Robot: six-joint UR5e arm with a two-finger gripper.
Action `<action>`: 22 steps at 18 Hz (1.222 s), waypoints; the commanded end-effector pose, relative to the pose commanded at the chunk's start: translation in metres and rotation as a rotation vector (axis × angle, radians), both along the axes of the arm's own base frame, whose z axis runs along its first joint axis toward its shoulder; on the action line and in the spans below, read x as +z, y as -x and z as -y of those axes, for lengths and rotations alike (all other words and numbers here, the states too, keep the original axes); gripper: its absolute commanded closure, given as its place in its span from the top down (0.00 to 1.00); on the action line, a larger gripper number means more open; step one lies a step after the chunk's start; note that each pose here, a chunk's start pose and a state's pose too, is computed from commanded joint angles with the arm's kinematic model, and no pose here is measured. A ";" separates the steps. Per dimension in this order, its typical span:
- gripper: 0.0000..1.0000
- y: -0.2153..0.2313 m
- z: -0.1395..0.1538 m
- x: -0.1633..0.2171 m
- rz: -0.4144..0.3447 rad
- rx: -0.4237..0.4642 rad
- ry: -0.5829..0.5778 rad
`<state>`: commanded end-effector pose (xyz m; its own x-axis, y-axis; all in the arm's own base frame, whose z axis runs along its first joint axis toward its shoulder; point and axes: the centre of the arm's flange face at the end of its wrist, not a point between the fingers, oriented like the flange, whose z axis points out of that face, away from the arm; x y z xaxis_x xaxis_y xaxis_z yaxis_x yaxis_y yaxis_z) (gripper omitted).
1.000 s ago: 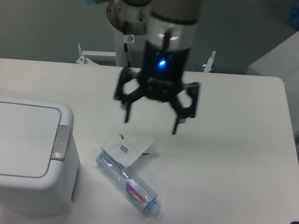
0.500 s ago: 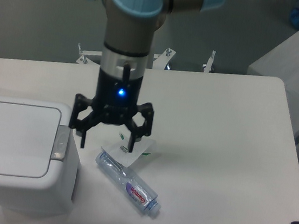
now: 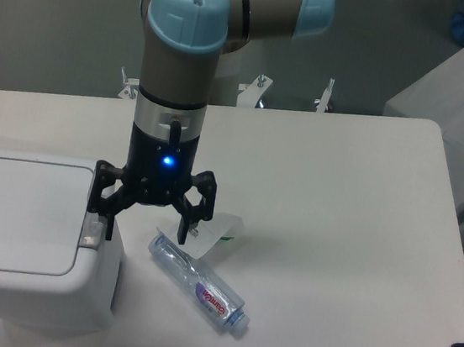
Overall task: Open the trash can
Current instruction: 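Lower the gripper onto the lid edge of the trash can, then push the gripper against the lid to swing it open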
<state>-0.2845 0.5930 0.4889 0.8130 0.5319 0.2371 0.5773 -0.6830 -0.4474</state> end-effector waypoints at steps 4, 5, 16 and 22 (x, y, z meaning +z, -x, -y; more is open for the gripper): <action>1.00 -0.006 -0.003 -0.001 0.001 -0.011 0.001; 1.00 -0.007 -0.003 -0.004 0.004 -0.012 0.005; 1.00 -0.012 -0.004 -0.013 0.005 -0.018 0.006; 1.00 -0.010 -0.005 -0.016 0.004 -0.017 0.014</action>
